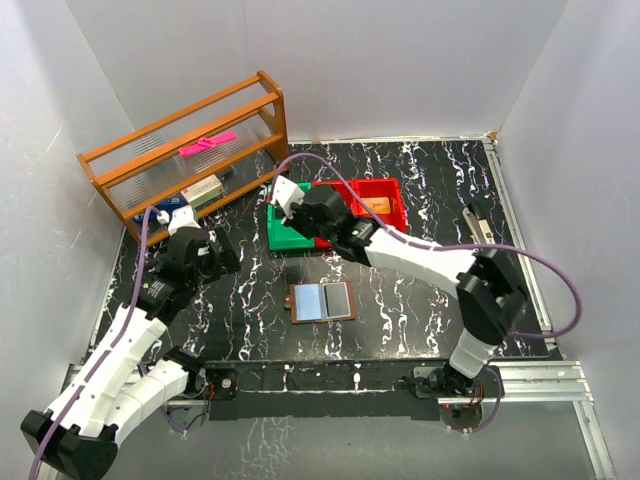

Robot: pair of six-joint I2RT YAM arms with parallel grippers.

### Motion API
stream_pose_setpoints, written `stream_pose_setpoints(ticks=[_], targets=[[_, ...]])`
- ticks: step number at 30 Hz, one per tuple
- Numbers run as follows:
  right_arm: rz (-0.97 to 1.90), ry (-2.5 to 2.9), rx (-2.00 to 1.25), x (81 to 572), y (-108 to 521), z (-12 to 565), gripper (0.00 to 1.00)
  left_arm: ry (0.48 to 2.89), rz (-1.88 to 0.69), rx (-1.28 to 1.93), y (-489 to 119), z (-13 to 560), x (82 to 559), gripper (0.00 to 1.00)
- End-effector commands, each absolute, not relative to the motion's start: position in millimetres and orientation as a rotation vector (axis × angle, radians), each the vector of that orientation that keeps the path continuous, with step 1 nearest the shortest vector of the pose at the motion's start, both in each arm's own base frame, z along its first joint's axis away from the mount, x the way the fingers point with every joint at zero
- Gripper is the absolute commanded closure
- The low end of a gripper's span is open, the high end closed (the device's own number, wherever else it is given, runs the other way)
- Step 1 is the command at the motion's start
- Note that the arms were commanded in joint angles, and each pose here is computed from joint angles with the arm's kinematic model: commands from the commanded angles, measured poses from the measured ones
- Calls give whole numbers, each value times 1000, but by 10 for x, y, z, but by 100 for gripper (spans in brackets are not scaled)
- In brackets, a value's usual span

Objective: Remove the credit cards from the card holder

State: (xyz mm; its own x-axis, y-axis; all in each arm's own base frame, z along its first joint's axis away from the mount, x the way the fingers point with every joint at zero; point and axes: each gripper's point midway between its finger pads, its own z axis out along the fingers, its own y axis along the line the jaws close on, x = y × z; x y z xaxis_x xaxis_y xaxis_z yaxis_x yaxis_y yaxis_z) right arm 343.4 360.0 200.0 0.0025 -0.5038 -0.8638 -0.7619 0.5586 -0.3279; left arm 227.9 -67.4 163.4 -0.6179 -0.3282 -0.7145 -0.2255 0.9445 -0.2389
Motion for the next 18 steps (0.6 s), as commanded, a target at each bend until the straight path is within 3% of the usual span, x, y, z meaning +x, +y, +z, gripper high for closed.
stream_pose_setpoints(ticks=[1, 18], targets=[[102, 1610, -1170, 3755, 3703, 2070, 100, 2208, -21, -284, -454, 1878, 2278, 1], [-167, 1569, -1346, 4437, 3924, 1479, 100, 2180, -7, -178, -472, 1836, 2349, 1]])
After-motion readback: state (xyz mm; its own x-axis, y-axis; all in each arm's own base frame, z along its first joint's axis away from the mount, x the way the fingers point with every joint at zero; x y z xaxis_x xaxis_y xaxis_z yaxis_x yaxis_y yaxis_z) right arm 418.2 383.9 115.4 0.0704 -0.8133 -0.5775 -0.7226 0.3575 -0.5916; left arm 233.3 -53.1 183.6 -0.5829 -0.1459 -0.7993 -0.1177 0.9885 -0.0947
